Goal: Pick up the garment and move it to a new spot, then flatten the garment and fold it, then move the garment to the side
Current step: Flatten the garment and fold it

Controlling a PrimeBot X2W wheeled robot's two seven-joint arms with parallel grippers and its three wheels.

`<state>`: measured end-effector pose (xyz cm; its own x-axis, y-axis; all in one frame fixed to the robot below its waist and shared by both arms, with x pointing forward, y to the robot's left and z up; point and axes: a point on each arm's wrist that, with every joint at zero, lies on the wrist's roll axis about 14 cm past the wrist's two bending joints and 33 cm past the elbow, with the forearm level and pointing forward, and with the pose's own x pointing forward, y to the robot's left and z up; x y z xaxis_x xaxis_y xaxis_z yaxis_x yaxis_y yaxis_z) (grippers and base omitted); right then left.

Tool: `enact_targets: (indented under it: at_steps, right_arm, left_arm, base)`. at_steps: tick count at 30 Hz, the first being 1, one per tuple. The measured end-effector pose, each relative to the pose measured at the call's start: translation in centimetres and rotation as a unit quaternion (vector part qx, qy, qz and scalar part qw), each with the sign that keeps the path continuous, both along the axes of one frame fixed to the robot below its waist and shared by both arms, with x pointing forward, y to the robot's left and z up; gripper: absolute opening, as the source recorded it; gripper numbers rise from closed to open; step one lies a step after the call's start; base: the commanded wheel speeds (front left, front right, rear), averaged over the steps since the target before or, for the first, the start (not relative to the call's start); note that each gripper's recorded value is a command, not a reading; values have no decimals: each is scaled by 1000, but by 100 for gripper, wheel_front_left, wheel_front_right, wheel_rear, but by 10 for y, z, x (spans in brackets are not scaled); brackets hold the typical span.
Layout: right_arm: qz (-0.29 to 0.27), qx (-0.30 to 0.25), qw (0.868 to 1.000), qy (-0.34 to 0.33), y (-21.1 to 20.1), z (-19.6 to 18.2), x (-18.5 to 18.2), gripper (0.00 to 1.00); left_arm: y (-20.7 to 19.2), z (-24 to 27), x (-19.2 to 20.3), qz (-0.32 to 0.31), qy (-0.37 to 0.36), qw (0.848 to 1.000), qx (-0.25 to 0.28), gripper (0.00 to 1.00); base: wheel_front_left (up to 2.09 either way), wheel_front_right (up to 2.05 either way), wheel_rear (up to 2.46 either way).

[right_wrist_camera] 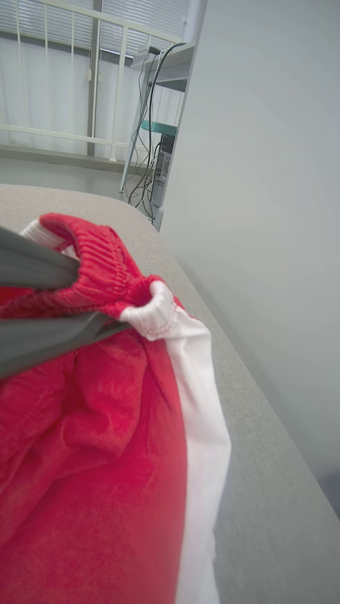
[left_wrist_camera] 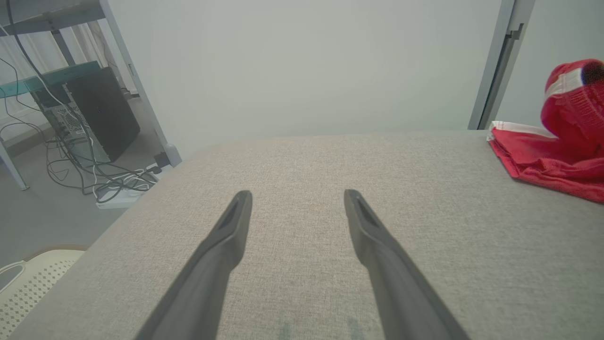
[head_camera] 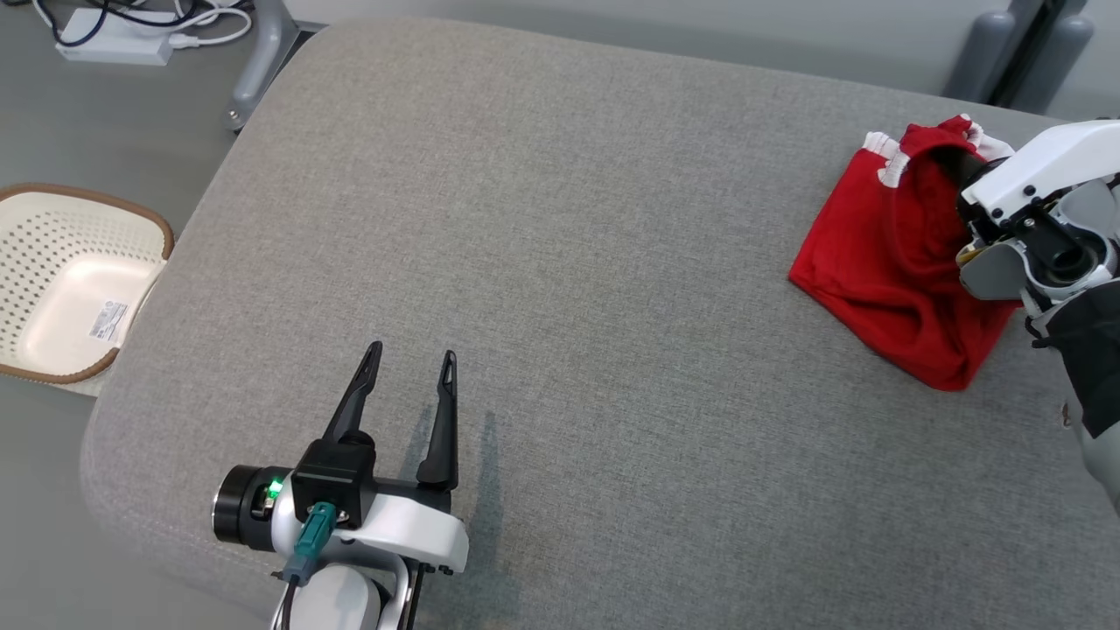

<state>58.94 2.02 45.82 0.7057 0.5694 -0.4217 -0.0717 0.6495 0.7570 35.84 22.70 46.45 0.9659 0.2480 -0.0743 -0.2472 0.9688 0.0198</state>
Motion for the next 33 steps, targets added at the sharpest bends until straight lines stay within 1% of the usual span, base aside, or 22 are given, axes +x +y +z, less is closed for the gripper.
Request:
enact_targets:
  at_steps: [6, 7, 8, 12, 16, 21, 23, 25, 26, 28, 30, 33]
  right_arm:
    - [5, -2, 1000, 20, 15, -22, -4, 0]
    - [2, -1, 1000, 19, 16, -24, -4, 38]
    - [0, -1, 1000, 18, 17, -26, -3, 100]
    - [4, 9, 1000, 25, 28, -30, -8, 100]
    - [-6, 39, 999, 17, 40, -14, -7, 100]
    - [-31, 47, 998, -7, 34, 3, -3, 100]
    - [-32, 43, 998, -15, 32, 8, -5, 100]
    - [-24, 16, 999, -25, 25, 5, -8, 100]
    - [-24, 16, 999, -25, 25, 5, -8, 100]
    - [-13, -45, 998, -39, 4, -10, -13, 100]
    - [-4, -98, 994, -45, -19, -20, -14, 100]
    - [41, -185, 980, -67, -36, -23, -15, 100]
  left_arm:
    - [1, -6, 0, 5, 11, 1000, -3, 100]
    - [1, -7, 0, 6, 12, 1000, -3, 100]
    - [2, -7, 1, 6, 12, 1000, -4, 100]
    - [0, -7, 4, 3, 13, 1000, -3, 100]
    - [-2, -6, 5, 0, 11, 1000, -2, 100]
    - [1, 10, 7, 9, -15, 1000, 1, 100]
    - [0, 13, 7, 7, -20, 1000, 3, 100]
    - [-2, 15, 7, 4, -22, 1000, 2, 100]
    - [-2, 15, 7, 4, -22, 1000, 2, 100]
    - [-4, 16, 6, -1, -25, 1000, 0, 100]
    - [-7, 16, 5, -7, -26, 1000, -2, 100]
    - [-8, 16, 2, -7, -25, 1000, -4, 100]
  base:
    - [0, 0, 0]
    - [0, 0, 0]
    - [0, 0, 0]
    - [0, 0, 0]
    - [0, 0, 0]
    - [0, 0, 0]
    - [0, 0, 0]
    - [0, 0, 0]
    - [0, 0, 0]
    - [0, 0, 0]
    - [0, 0, 0]
    - [0, 0, 0]
